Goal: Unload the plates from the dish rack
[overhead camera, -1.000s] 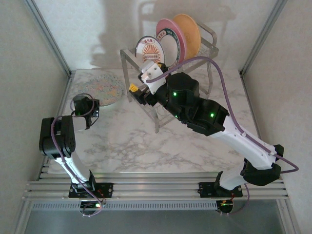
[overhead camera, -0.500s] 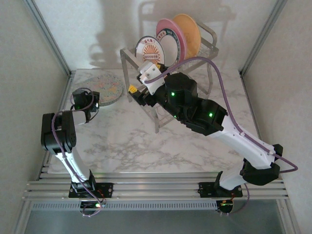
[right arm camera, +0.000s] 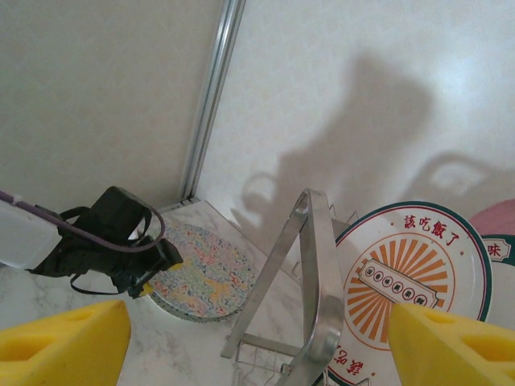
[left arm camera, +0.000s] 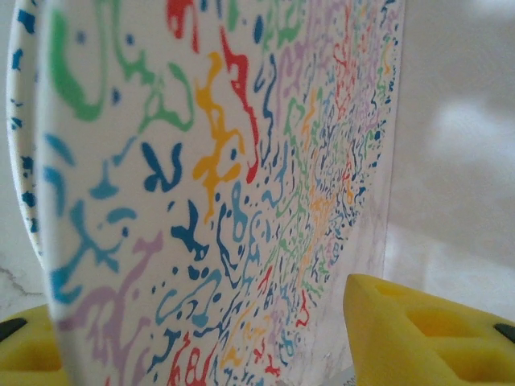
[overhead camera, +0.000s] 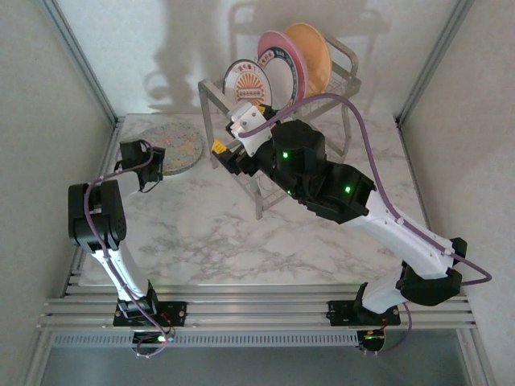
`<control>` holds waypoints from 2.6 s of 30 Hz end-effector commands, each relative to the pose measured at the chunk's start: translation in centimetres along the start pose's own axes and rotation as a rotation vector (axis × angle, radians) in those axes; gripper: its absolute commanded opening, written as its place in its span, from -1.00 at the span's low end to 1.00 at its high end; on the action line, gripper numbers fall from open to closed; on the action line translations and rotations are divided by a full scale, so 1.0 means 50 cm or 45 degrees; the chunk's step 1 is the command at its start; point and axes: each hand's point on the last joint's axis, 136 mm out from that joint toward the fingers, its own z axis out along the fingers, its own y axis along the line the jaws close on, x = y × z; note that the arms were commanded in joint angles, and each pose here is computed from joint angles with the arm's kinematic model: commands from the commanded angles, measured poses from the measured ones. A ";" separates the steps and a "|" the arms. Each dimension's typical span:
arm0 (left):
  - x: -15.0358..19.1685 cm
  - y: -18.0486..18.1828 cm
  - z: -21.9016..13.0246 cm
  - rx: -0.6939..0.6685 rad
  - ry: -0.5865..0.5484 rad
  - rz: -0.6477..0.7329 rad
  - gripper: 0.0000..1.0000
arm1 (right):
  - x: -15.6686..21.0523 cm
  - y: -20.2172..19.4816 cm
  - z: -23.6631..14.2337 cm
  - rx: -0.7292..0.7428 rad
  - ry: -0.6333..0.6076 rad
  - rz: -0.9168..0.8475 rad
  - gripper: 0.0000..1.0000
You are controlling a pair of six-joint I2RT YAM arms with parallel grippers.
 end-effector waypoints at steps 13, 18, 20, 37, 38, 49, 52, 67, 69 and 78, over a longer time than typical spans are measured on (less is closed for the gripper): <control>-0.006 0.050 0.013 -0.188 0.019 -0.019 0.18 | -0.025 -0.018 -0.017 0.041 -0.036 0.048 0.68; -0.009 0.060 0.006 -0.226 0.001 -0.007 0.20 | -0.024 -0.019 -0.018 0.043 -0.034 0.049 0.68; -0.008 0.062 0.003 -0.237 -0.002 0.001 0.21 | -0.026 -0.019 -0.019 0.042 -0.037 0.050 0.68; -0.015 0.004 -0.081 -0.181 -0.100 0.017 0.24 | -0.051 -0.087 -0.053 0.214 -0.078 0.021 0.68; -0.012 -0.004 -0.091 -0.162 -0.106 0.011 0.24 | -0.058 -0.106 -0.063 0.251 -0.090 0.029 0.68; 0.038 -0.141 -0.232 0.087 -0.230 0.051 0.25 | -0.018 -0.424 -0.173 0.730 -0.132 0.445 0.64; 0.059 -0.198 -0.291 0.202 -0.291 0.094 0.26 | 0.005 -0.482 -0.171 0.773 -0.122 0.487 0.64; 0.251 -0.460 -0.571 0.992 -0.182 0.502 0.25 | 0.130 -0.580 0.028 0.657 0.058 0.327 0.52; 0.276 -0.484 -0.597 1.053 -0.153 0.555 0.24 | 0.152 -0.591 0.049 0.661 0.089 0.332 0.51; 0.342 -0.552 -0.688 1.257 -0.084 0.656 0.22 | 0.224 -0.630 0.103 0.680 0.168 0.353 0.45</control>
